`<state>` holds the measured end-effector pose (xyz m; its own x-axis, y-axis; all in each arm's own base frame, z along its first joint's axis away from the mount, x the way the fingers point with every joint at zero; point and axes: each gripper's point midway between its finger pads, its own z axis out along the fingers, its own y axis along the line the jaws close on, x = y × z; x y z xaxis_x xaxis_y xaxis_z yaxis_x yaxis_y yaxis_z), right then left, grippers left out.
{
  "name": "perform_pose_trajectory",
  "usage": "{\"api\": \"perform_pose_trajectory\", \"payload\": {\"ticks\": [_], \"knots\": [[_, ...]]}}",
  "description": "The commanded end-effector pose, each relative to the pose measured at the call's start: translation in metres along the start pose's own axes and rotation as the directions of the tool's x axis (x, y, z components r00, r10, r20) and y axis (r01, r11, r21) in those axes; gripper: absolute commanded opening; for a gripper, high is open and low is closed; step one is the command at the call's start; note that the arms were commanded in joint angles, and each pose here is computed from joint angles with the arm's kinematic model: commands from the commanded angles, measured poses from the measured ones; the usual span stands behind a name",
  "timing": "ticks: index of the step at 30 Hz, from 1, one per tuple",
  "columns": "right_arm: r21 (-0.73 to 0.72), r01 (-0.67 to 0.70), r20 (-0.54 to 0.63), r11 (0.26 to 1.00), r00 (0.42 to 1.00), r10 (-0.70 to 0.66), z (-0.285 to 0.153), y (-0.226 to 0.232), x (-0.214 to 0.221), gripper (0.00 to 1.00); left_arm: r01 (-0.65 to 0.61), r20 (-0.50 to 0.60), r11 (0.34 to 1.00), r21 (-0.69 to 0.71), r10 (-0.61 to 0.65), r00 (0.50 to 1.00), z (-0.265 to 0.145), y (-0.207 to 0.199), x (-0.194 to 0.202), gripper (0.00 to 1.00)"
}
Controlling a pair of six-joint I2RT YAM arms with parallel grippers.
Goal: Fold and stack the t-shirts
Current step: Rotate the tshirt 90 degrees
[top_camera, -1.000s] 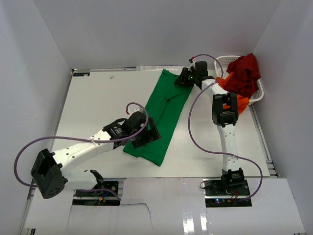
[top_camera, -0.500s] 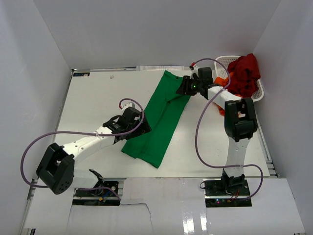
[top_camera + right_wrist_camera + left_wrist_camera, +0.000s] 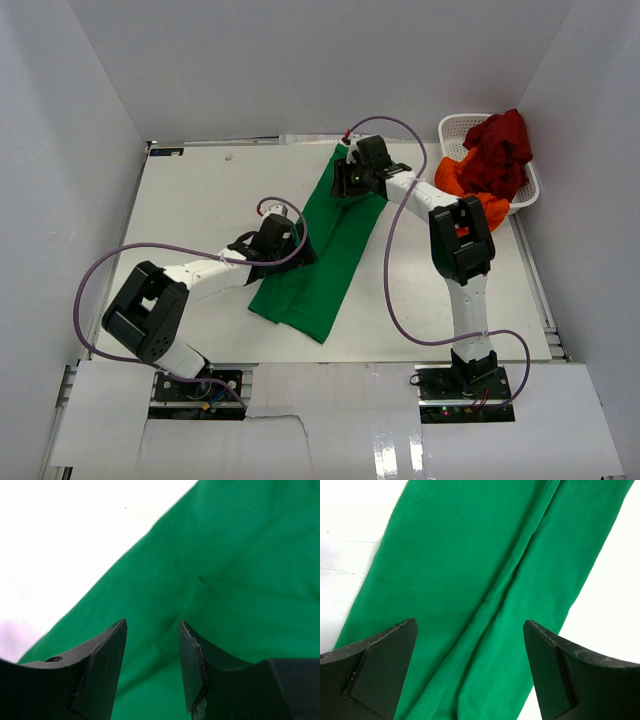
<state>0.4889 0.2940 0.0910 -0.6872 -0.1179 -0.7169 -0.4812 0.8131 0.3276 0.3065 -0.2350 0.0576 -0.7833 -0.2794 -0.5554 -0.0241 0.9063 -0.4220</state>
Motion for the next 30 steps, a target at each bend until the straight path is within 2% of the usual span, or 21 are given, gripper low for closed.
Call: {"api": "perform_pose_trajectory", "payload": {"ticks": [1, 2, 10, 21, 27, 30], "knots": [[0.152, 0.043, -0.023, 0.987, 0.999, -0.040, 0.016, -0.008, -0.008, 0.52, 0.006, 0.018, 0.998, 0.064, -0.007, 1.000, -0.005, -0.007, -0.004, 0.98], [0.158, 0.044, 0.003, 0.987, 0.999, -0.045, 0.018, -0.004, -0.022, 0.52, 0.007, 0.019, 0.998, 0.070, -0.009, 1.000, -0.007, -0.007, -0.004, 0.98], [0.344, 0.071, 0.018, 0.936, 0.996, -0.082, 0.028, -0.017, -0.027, 0.54, 0.012, 0.014, 0.997, 0.082, -0.013, 1.000, -0.014, -0.005, 0.001, 0.98], [0.410, 0.125, -0.018, 0.903, 0.992, -0.128, 0.035, -0.021, -0.019, 0.55, 0.015, 0.006, 0.996, 0.083, -0.015, 1.000, -0.013, 0.000, 0.008, 0.98], [0.443, 0.143, -0.027, 0.885, 0.989, -0.146, 0.038, -0.024, -0.018, 0.47, 0.016, 0.001, 0.997, 0.077, -0.016, 1.000, -0.013, 0.003, 0.011, 0.98], [0.459, 0.145, -0.037, 0.876, 0.989, -0.145, 0.040, -0.027, -0.018, 0.47, 0.014, 0.006, 0.997, 0.076, -0.014, 1.000, -0.015, 0.004, 0.010, 0.98]]}}
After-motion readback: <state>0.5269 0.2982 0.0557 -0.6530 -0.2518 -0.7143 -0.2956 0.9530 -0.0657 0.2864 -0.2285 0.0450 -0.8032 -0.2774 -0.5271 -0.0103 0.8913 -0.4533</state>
